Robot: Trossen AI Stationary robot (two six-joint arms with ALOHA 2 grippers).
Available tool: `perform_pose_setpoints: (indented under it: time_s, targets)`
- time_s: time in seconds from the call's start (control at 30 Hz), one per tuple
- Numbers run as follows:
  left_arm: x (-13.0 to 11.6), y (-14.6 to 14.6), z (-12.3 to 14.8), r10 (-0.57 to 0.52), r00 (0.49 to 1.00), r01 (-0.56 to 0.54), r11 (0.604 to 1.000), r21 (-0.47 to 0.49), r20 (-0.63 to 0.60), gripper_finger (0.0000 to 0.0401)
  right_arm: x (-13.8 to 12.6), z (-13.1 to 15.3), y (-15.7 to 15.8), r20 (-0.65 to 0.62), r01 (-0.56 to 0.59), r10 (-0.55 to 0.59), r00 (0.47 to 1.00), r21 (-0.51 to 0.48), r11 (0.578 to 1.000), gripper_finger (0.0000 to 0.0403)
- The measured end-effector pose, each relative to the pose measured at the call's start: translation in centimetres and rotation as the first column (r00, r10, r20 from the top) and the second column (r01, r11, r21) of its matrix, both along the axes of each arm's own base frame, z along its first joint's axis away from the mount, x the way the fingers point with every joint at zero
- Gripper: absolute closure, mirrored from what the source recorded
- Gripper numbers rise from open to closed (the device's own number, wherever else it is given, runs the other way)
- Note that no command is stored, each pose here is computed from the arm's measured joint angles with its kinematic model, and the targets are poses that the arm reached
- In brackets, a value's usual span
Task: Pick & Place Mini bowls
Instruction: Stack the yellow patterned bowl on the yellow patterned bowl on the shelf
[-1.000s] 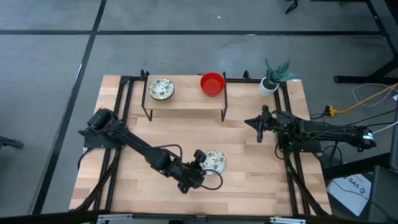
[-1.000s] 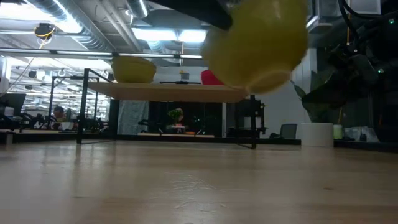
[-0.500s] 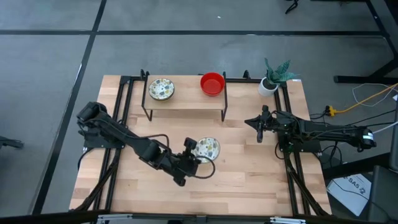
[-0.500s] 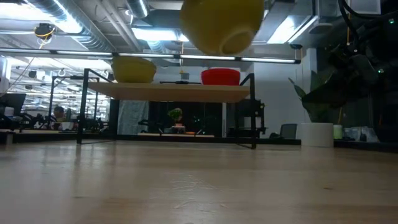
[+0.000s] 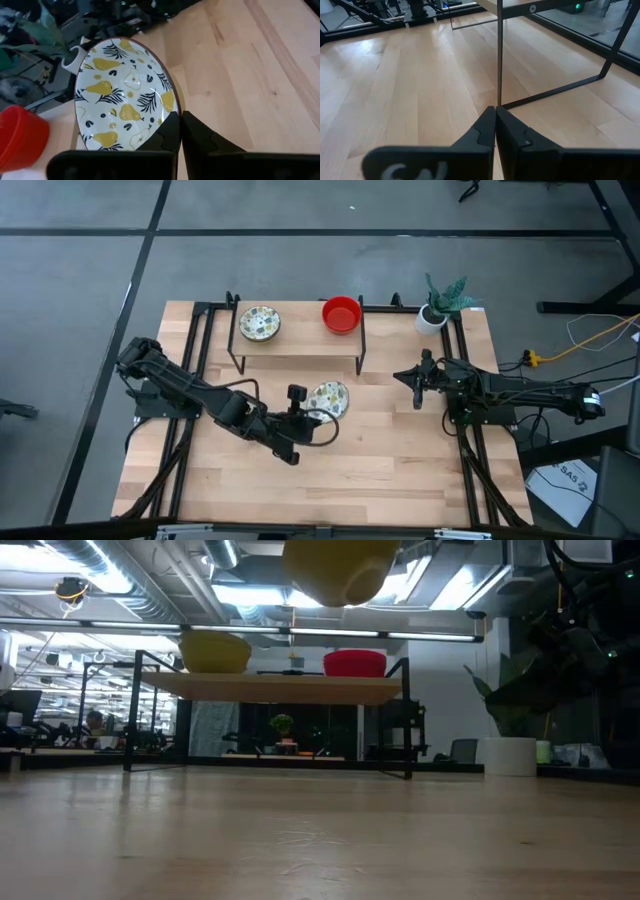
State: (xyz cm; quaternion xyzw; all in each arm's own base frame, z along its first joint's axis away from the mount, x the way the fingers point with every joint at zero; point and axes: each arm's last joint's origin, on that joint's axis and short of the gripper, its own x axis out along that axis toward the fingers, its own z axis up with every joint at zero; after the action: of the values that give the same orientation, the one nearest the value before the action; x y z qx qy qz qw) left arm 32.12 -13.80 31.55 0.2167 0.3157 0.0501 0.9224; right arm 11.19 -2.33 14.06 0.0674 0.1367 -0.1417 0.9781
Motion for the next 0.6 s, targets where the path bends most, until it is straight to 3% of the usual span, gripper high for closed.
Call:
perform_pose_setpoints:
  time_s: [0.6]
  targets:
    - [-1.5, 3.7, 3.5, 0.214, 0.967, -0.218, 0.976, 0.016, 0.141, 0.0398, 0.0, 0.0, 0.0, 0.0, 0.0, 0.0, 1.0, 0.0, 1.0, 0.0389]
